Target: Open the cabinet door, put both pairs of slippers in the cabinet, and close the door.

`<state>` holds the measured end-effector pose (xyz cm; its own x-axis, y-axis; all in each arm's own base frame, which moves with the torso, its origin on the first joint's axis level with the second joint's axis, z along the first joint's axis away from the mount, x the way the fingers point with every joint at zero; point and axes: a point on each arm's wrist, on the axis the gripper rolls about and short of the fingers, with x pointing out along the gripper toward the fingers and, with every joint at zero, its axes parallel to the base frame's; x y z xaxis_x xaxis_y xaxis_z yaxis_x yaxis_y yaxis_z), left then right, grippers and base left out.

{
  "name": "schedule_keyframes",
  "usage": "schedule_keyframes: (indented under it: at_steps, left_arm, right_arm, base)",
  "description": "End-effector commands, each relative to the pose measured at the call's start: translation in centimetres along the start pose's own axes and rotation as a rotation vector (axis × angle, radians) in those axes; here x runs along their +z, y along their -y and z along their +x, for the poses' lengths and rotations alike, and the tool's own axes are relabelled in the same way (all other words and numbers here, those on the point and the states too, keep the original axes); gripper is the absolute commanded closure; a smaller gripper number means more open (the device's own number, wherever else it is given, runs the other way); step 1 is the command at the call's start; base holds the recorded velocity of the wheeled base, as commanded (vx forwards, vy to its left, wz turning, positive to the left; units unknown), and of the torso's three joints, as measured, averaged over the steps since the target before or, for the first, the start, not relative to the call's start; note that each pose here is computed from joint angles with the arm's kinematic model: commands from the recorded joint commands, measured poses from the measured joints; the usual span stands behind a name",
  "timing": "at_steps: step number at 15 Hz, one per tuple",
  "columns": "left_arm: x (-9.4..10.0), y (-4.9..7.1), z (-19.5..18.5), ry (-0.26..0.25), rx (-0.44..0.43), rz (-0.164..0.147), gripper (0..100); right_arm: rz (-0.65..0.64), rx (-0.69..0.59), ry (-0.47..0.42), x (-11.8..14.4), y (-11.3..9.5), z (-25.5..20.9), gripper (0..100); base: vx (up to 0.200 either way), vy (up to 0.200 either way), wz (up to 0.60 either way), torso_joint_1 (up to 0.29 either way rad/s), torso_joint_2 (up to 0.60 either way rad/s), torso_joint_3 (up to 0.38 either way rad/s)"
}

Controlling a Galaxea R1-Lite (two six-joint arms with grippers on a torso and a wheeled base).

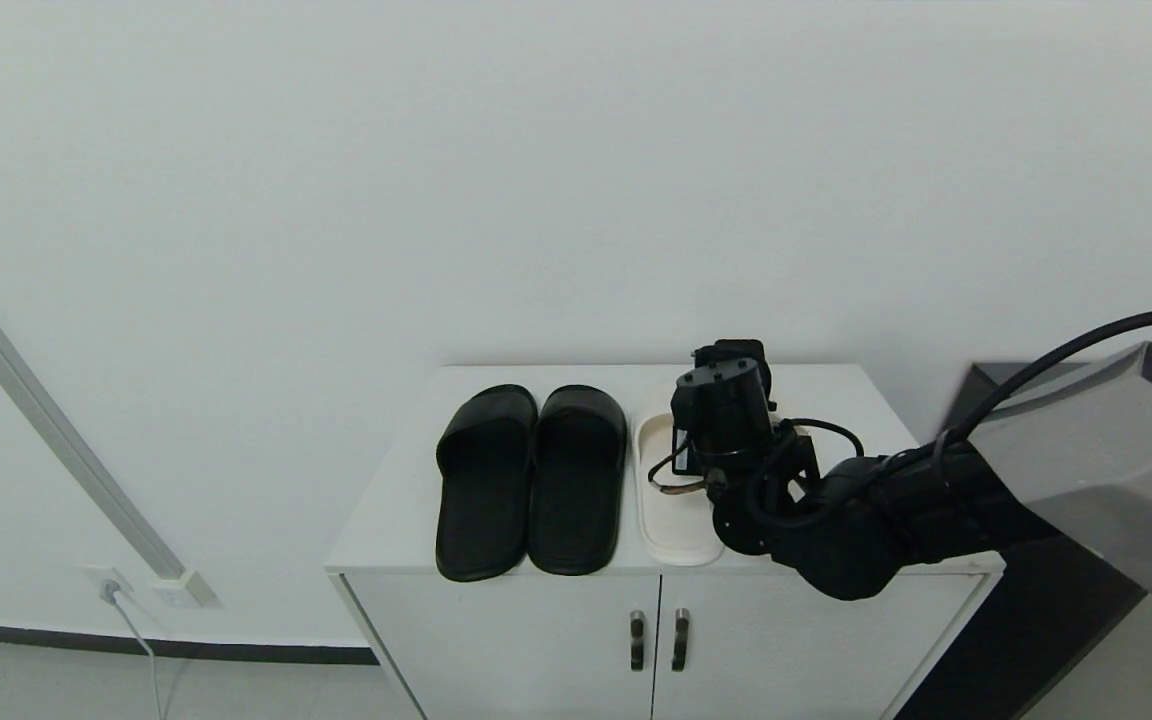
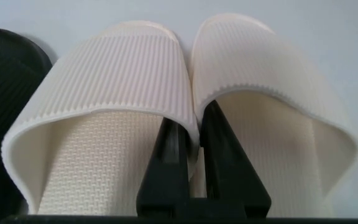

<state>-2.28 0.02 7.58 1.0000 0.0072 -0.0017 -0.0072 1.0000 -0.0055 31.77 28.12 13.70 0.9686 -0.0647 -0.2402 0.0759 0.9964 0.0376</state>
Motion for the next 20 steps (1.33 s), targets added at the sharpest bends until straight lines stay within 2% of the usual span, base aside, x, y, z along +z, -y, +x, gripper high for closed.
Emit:
schedule_keyframes:
  at_steps: [1,3,6,7,8,9,11,13,14,20]
  left_arm:
    - [0.0,0.0,0.0,0.0,0.0,-0.001,100]
    - [0.0,0.0,0.0,0.0,0.0,-0.001,100]
    - [0.0,0.0,0.0,0.0,0.0,0.001,100]
    - [0.0,0.0,0.0,0.0,0.0,0.001,100]
    - [0.0,0.0,0.0,0.0,0.0,0.001,100]
    - [0.0,0.0,0.0,0.0,0.0,0.001,100]
    - [0.0,0.0,0.0,0.0,0.0,0.001,100]
    - [0.0,0.0,0.0,0.0,0.0,0.001,100]
    - [0.0,0.0,0.0,0.0,0.002,-0.001,100]
    - [0.0,0.0,0.0,0.0,0.002,-0.001,100]
  right_arm:
    - [0.008,0.015,0.03,2.2,1.1,-1.9,100]
    - [-0.004,0.037,0.043,3.5,2.2,-3.5,100]
    - [-0.057,0.199,0.028,4.7,5.4,-8.8,100]
    - [-0.08,0.291,0.016,4.6,6.6,-10.8,100]
    - [-0.086,0.327,0.012,4.6,7.1,-11.6,100]
    - [-0.111,0.48,-0.011,3.9,8.9,-14.4,100]
    - [-0.136,0.645,-0.019,3.5,11.3,-17.1,100]
    - [-0.135,0.747,-0.015,3.5,12.7,-18.5,100]
    - [-0.14,0.778,-0.02,3.5,13.1,-18.9,100]
    - [-0.163,0.784,-0.05,2.9,12.9,-18.5,100]
  base:
    - [0.0,0.0,0.0,0.0,0.0,0.0]
    - [0.0,0.0,0.0,0.0,0.0,0.0]
    - [0.0,0.0,0.0,0.0,0.0,0.0]
    - [0.0,0.0,0.0,0.0,0.0,0.0]
    - [0.0,0.0,0.0,0.0,0.0,0.0]
    - [0.0,0.0,0.0,0.0,0.0,0.0]
    - [0.0,0.0,0.0,0.0,0.0,0.0]
    - [0.0,0.0,0.0,0.0,0.0,0.0]
    - [0.0,0.0,0.0,0.0,0.0,0.0]
    - [0.0,0.0,0.0,0.0,0.0,0.0]
